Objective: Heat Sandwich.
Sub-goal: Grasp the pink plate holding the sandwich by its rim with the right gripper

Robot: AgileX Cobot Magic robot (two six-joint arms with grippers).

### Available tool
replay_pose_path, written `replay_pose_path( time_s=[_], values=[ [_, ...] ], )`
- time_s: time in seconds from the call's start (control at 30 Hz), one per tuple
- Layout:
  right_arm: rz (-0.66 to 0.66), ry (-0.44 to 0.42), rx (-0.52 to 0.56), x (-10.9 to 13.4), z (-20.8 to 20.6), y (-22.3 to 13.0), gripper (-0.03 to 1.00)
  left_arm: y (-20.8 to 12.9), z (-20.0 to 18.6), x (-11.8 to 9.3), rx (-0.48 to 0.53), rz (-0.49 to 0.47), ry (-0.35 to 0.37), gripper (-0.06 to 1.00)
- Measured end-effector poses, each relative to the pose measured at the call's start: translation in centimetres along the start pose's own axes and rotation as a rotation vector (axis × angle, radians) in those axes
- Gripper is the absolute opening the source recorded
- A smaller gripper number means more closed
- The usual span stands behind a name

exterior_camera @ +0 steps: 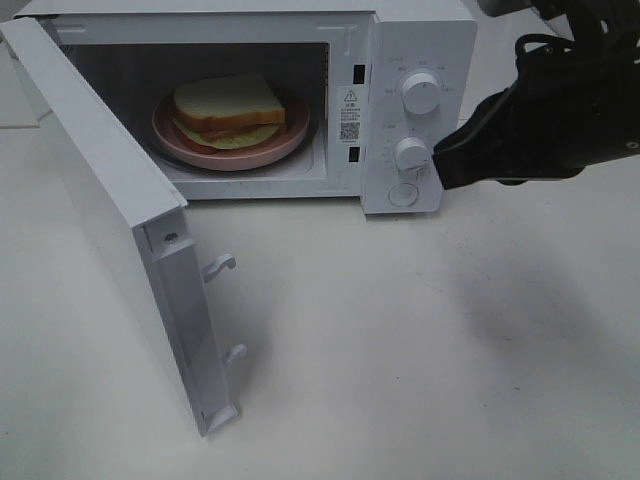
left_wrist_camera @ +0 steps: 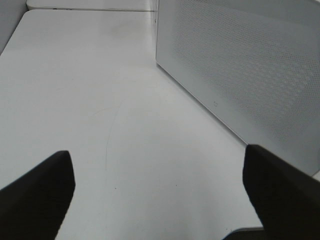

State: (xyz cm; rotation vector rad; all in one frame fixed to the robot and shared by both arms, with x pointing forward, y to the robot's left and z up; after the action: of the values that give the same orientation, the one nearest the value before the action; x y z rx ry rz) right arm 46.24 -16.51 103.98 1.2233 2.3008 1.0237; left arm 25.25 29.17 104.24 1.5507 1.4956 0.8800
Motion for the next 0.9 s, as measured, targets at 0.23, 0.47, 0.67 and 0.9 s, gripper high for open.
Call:
replay_pose_path(
  time_s=[0.23, 0.47, 0.67, 0.9],
  values=[
    [-0.160, -0.085, 0.222, -1.1, -1.8, 0.0, 0.08, 0.0, 0.0, 0.0, 0.000, 0.000, 0.000, 0.84],
    [-0.257, -0.083, 0.404, -1.4, -2.7, -1.5, 0.25, 0.0, 0.0, 0.0, 0.000, 0.000, 0.000, 0.84],
    [-0.318, -0.042, 0.428, -1.1, -2.8, -1.7, 0.50, 0.0, 0.0, 0.0, 0.000, 0.000, 0.000, 0.84],
    [-0.436, 0.021, 0.431, -0.7, -2.8, -1.8, 0.81, 0.0, 0.0, 0.0, 0.000, 0.000, 0.000, 0.84]
  ],
)
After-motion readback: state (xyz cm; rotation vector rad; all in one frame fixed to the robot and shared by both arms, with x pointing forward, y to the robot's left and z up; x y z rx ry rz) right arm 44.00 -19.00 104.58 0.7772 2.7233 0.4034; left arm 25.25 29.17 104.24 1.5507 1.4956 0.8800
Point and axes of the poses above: a point on each arm's last joint axis where the gripper is mounted, z pointing out along that axis toward the gripper, x along the wrist's bending axis when the last joint is at zero, y = z × x, the point moved 2 cm from there along z, pointing out along that axis toward the gripper, and after that the axes turned 1 degree about z, right-handed, at the moved point
